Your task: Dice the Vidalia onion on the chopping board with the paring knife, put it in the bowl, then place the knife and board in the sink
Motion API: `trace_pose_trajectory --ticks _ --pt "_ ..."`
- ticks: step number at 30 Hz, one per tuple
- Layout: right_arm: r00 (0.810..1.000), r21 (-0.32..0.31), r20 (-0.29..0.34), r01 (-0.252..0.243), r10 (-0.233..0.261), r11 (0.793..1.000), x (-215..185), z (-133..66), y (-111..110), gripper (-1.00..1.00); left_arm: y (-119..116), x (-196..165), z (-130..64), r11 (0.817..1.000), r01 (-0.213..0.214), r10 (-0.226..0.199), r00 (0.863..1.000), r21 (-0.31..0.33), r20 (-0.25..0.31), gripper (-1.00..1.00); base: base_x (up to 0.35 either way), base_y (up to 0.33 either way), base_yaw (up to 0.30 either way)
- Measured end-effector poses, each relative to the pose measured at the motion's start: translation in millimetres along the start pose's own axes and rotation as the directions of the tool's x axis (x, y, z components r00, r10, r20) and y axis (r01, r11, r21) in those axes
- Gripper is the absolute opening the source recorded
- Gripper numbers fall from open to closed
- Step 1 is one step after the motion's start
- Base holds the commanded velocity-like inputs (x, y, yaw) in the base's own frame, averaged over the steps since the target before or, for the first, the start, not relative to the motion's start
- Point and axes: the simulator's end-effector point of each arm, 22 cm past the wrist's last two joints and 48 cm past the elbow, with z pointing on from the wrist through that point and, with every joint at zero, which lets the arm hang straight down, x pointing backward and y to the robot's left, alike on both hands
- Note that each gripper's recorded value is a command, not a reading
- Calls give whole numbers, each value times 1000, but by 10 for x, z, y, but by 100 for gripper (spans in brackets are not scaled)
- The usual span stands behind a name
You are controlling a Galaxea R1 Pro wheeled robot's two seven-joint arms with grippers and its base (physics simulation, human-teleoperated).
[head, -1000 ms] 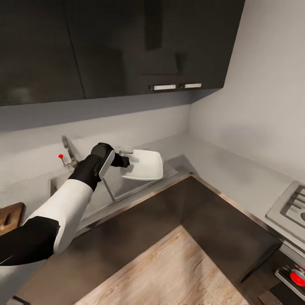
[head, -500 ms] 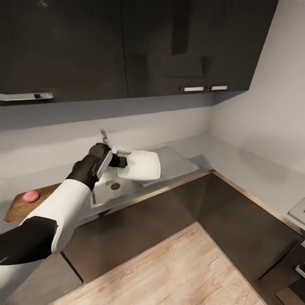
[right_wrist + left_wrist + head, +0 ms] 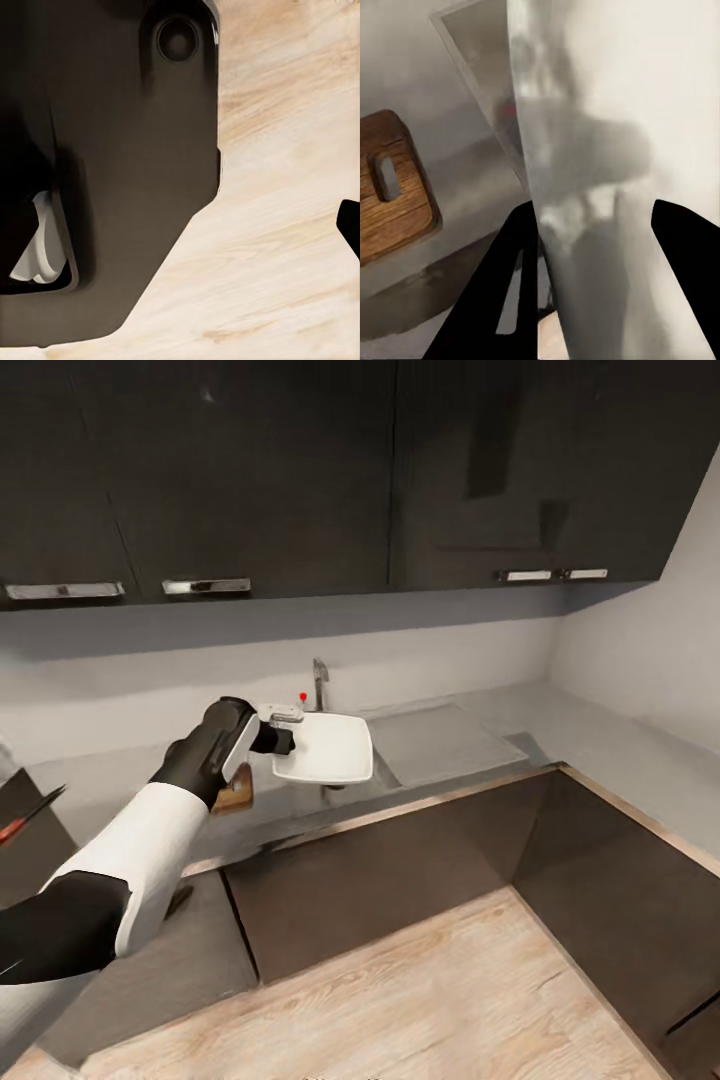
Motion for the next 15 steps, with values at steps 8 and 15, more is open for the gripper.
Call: trace_pose_trajectory --ticks 8,15 --pt "1000 0 21 -1 1 1000 -58 -2 1 100 27 -82 -79 995 85 -86 996 62 20 -100 -26 299 243" --pt "999 0 41 -4 4 1000 -113 -5 -1 100 16 -173 -163 992 95 -99 994 81 42 -100 0 306 243"
